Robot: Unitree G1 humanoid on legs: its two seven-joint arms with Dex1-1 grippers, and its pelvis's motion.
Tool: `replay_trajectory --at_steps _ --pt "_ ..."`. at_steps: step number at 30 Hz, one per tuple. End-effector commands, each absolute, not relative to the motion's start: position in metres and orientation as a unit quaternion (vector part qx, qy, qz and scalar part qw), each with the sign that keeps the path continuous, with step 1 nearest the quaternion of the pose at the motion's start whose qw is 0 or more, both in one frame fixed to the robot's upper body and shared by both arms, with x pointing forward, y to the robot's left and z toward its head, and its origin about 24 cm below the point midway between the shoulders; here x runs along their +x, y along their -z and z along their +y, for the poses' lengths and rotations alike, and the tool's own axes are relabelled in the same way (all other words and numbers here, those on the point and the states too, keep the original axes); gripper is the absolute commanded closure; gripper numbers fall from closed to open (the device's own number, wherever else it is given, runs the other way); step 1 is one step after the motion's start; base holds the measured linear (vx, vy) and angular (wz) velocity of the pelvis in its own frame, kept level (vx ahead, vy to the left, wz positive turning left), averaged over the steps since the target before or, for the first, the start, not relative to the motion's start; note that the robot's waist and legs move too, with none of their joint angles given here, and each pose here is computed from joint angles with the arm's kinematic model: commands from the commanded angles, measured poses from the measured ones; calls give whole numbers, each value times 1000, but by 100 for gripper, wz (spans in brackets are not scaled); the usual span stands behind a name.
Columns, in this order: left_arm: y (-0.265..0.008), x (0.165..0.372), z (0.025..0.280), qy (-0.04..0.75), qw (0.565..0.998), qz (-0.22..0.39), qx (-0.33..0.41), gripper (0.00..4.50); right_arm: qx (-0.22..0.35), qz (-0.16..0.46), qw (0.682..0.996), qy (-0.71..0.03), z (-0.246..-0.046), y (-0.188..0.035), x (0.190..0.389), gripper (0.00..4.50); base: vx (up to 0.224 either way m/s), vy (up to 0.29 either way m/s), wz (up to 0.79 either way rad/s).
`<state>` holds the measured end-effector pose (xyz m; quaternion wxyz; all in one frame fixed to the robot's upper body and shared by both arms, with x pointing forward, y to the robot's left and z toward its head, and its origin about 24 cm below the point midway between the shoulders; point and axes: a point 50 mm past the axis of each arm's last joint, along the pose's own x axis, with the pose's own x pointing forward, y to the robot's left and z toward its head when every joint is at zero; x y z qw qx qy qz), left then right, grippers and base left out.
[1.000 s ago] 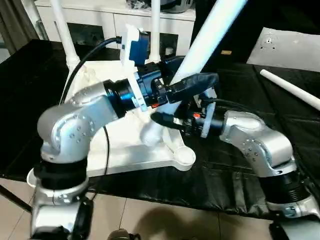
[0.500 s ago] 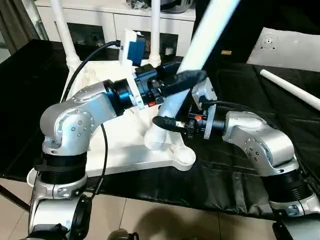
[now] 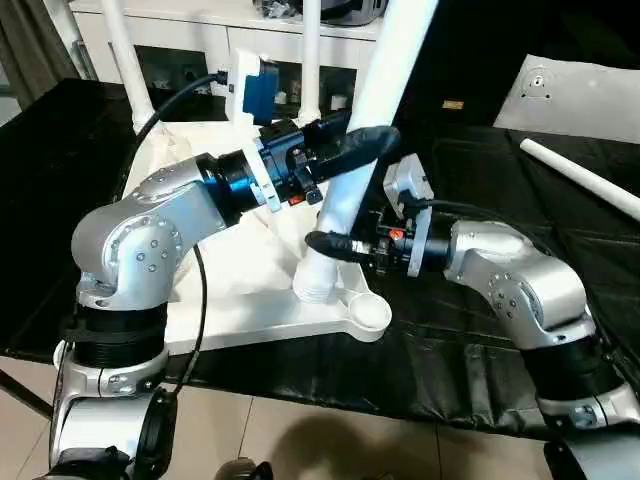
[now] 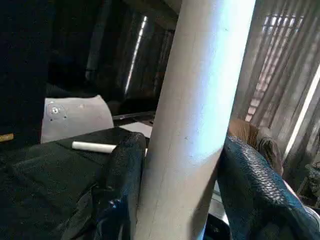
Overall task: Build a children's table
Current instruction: Pick table leg
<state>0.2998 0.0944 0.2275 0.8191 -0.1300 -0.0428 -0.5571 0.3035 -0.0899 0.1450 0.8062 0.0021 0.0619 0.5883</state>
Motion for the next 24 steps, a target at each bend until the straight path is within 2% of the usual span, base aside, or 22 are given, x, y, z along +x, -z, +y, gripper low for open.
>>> replay_trajectory --at_steps 1,6,8,10,12,13,17,18,20,24 --pt "-230 302 92 551 823 -43 -127 254 -18 35 811 -583 -91 -157 307 265 0 0 0" --pt "-234 306 99 524 839 -60 -135 257 -16 33 812 -582 -90 -159 309 265 0 0 0" --pt "-236 308 101 513 845 -65 -139 258 -13 32 813 -581 -89 -160 309 211 0 0 0" --pt "-237 311 105 494 855 -73 -142 260 -12 27 819 -573 -88 -161 311 194 0 0 0" --pt "-238 317 109 463 871 -76 -147 262 -11 18 829 -558 -89 -162 313 186 0 0 0" --pt "-238 318 111 453 876 -77 -147 271 -11 16 833 -553 -89 -162 314 163 0 0 0" --pt "-239 328 120 394 903 -72 -153 276 -8 -13 865 -501 -92 -165 323 150 0 0 0" --pt "-239 330 123 373 913 -71 -151 278 -2 -16 872 -490 -93 -165 324 123 0 0 0" --pt "-239 331 124 360 918 -71 -151 278 4 -16 876 -482 -93 -165 324 113 0 0 0" --pt "-240 330 123 335 930 -75 -134 278 -14 -32 910 -413 -95 -165 327 80 0 0 0"
